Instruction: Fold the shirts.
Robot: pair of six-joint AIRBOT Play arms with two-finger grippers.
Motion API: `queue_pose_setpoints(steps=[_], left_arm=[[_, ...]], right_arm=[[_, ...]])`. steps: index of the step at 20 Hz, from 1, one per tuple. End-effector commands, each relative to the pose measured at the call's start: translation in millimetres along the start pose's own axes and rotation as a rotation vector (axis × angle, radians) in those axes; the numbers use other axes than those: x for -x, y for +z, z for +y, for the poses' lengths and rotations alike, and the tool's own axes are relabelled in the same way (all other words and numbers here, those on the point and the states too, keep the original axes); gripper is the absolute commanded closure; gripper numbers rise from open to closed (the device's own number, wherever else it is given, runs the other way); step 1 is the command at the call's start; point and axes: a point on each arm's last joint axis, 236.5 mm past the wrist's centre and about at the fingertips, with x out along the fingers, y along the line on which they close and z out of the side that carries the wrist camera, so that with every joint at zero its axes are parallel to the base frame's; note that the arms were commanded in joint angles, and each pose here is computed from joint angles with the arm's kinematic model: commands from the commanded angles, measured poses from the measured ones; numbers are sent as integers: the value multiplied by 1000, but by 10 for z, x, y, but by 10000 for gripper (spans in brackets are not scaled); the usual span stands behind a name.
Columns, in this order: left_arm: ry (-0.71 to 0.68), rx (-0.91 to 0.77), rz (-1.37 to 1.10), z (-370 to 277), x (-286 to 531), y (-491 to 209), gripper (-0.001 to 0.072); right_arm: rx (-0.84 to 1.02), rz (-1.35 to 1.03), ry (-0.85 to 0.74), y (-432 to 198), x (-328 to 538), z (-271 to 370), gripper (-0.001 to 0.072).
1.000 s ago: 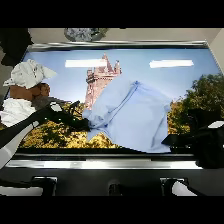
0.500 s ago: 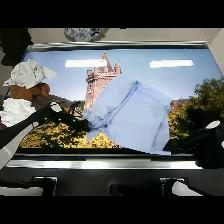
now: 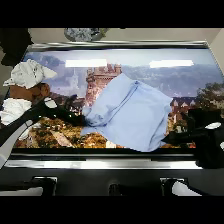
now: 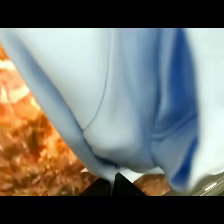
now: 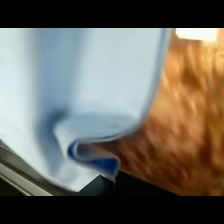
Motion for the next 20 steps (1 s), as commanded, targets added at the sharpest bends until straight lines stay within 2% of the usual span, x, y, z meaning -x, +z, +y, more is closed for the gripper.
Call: queue_pose_setpoints(steps=[1,4,6,8,9,11,14,17,20], left_arm=[[91,-141,-236,-173,856,480,680],[211,-270,-671,-747,2562,970,679],[218,-393,-1051,-1483,3997,947,679],[198,-534,-1428,-2271,5315,473,679],[183,-591,-1581,-2579,5814,133,679],[155,-653,-1766,-2907,6341,-426,679],[141,-681,-1858,-3038,6551,-850,679],[150,-687,-1876,-3054,6593,-954,679],[265,-640,-1864,-2833,6599,-767,679]], right_arm=[[206,-210,18,629,609,484,666],[521,-592,-228,1365,2066,1272,666],[764,-967,-458,1452,3394,2252,666],[942,-1390,-722,934,4668,3305,666],[963,-1560,-796,563,5074,3684,666],[932,-1784,-817,-82,5469,4138,666],[953,-1826,-809,-478,5423,4353,666],[957,-1789,-804,-466,5345,4333,666],[879,-1692,-708,-217,5173,4145,666]])
